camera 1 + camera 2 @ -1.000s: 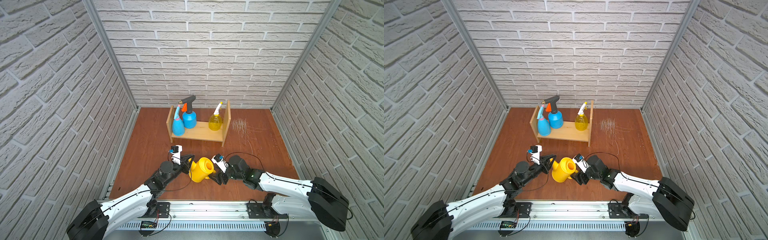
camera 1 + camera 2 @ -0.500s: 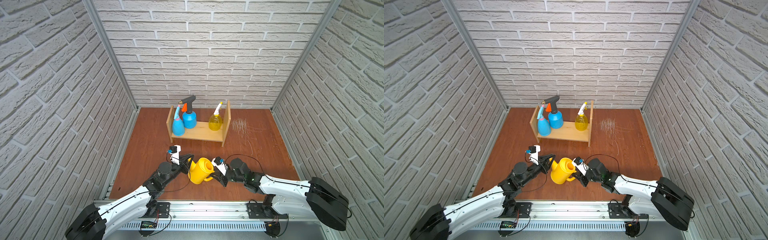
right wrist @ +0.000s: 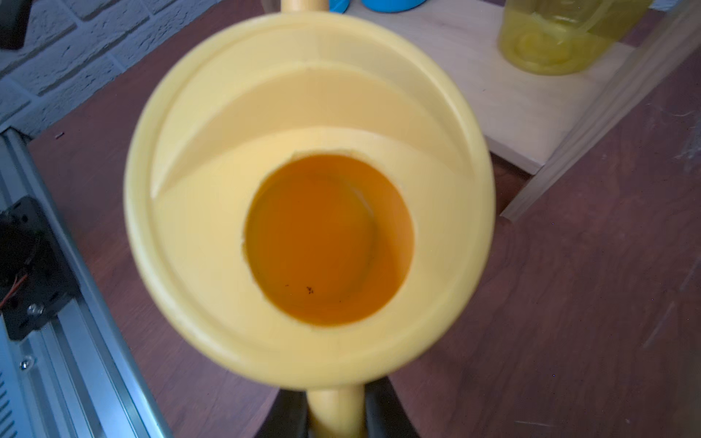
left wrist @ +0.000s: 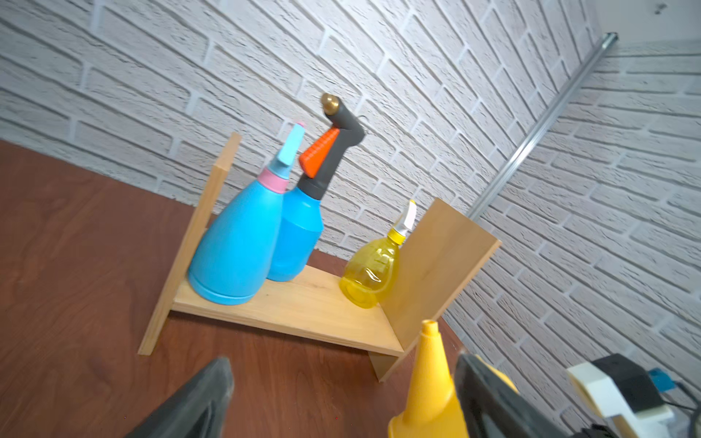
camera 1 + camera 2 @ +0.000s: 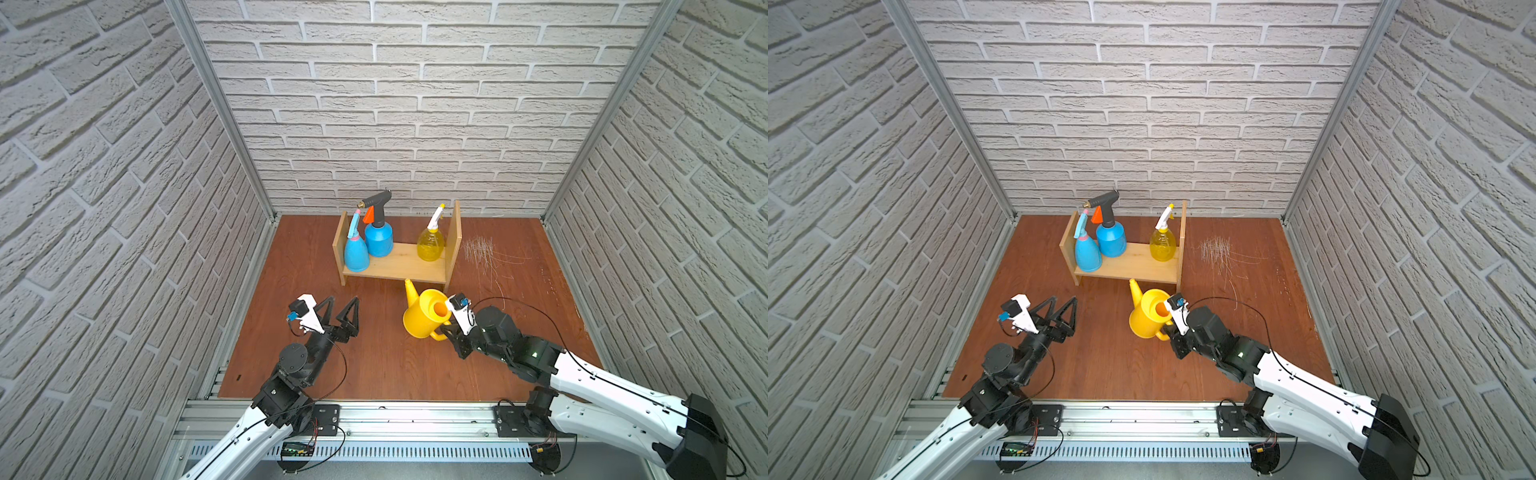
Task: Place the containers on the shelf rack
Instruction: 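Place the container on the shelf.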
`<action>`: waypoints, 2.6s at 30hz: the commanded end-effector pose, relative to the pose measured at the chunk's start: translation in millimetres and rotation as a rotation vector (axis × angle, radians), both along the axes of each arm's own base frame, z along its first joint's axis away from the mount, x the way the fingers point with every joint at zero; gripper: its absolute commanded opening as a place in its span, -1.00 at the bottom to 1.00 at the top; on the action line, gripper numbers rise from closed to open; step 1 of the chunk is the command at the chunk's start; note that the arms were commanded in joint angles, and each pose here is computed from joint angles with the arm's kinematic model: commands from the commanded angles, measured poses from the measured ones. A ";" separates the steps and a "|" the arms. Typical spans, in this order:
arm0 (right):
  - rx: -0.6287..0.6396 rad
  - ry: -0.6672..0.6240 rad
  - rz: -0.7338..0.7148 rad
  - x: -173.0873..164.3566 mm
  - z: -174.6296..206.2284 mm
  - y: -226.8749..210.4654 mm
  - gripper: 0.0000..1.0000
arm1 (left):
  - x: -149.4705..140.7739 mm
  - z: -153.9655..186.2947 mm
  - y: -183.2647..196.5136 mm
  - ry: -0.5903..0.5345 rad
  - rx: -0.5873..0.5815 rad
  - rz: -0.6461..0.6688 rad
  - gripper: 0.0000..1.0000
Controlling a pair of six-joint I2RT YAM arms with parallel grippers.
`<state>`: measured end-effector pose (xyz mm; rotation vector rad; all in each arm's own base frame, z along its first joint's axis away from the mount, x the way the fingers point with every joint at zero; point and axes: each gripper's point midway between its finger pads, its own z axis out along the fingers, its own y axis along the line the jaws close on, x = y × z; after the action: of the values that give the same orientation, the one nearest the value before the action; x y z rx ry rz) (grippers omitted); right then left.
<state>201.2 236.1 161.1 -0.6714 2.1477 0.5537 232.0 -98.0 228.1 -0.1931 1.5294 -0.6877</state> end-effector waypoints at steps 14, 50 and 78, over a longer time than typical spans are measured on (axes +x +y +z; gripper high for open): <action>-0.193 -0.027 -0.373 68.4 68.0 36.7 -0.94 | 15.4 -36.8 18.9 0.140 0.056 0.075 0.96; -0.311 0.053 -0.483 174.4 27.0 93.2 -0.12 | 3.7 -37.0 28.7 0.105 0.034 0.084 0.96; 0.094 -0.095 0.074 35.5 102.0 52.6 0.45 | -3.6 -24.4 7.8 0.052 0.021 -0.048 0.96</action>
<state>251.9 279.6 242.7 -0.6010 2.1824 0.5192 229.4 -82.5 193.5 -0.2043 1.6338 -0.6638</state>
